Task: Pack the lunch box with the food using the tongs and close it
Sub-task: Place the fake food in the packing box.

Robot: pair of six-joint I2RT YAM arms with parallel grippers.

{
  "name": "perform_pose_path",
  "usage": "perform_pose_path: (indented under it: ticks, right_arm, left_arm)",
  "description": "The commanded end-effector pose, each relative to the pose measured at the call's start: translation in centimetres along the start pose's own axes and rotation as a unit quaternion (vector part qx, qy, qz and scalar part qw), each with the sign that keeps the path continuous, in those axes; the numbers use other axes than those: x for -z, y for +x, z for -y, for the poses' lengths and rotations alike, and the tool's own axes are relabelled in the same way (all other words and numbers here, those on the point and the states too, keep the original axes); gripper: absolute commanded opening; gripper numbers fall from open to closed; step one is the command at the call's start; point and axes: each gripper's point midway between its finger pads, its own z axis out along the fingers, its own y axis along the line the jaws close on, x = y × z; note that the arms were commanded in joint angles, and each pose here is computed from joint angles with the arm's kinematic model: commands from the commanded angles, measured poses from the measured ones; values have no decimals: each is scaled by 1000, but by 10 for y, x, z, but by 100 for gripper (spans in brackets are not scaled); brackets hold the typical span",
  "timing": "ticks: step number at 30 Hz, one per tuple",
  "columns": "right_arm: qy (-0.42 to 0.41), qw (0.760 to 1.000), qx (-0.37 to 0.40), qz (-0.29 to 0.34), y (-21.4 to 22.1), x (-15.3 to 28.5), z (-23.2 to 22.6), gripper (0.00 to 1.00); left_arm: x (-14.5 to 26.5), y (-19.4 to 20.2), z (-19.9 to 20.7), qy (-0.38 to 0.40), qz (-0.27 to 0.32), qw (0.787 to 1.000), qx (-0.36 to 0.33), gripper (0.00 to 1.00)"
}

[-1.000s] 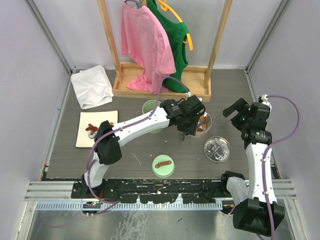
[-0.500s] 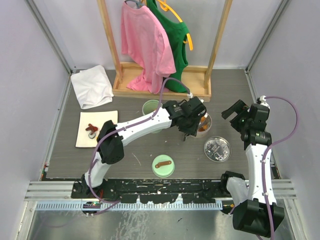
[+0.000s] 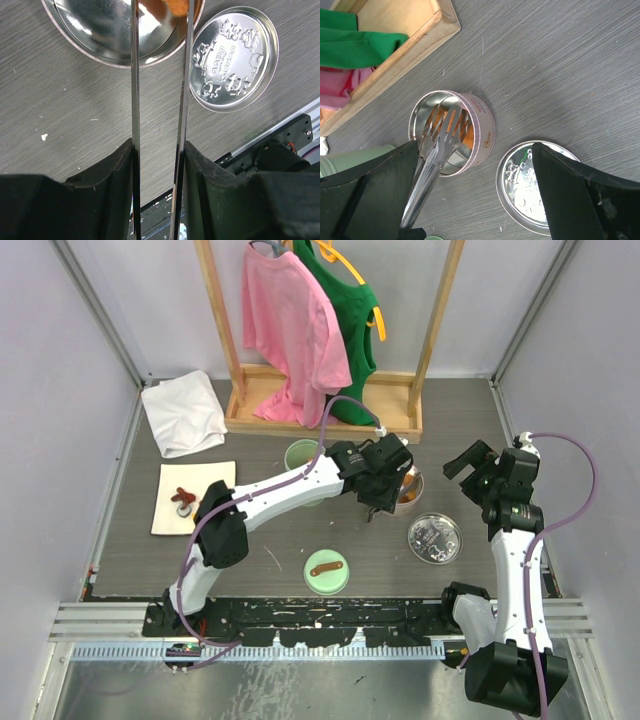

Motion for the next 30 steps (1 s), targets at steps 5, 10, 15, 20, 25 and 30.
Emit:
perform_pose_path:
  ticks: [5,10,15,20,25,30]
  right_arm:
    - [-20,1000,8,21,-11,6,-10,100]
    - [-17,1000,8,23,-12,6,-9,100]
    - [-15,1000,8,25,-14,6,-8,100]
    - [-20,1000,4,23,-13,7,-10,100]
    - [-36,999,2,16,-12,9,-17,100]
    - [-63,998,2,2,-9,10,-28,100]
  left_arm:
    - [33,-33,23,50,55,997,6,41]
    - [58,-42,28,65,77,995,5,41]
    - [93,-49,26,69,104,992,0,40]
    - [131,-52,6,65,139,988,15,39]
    - [167,-57,-40,21,182,982,45,36]
    - [208,-53,-95,-12,209,974,88,37]
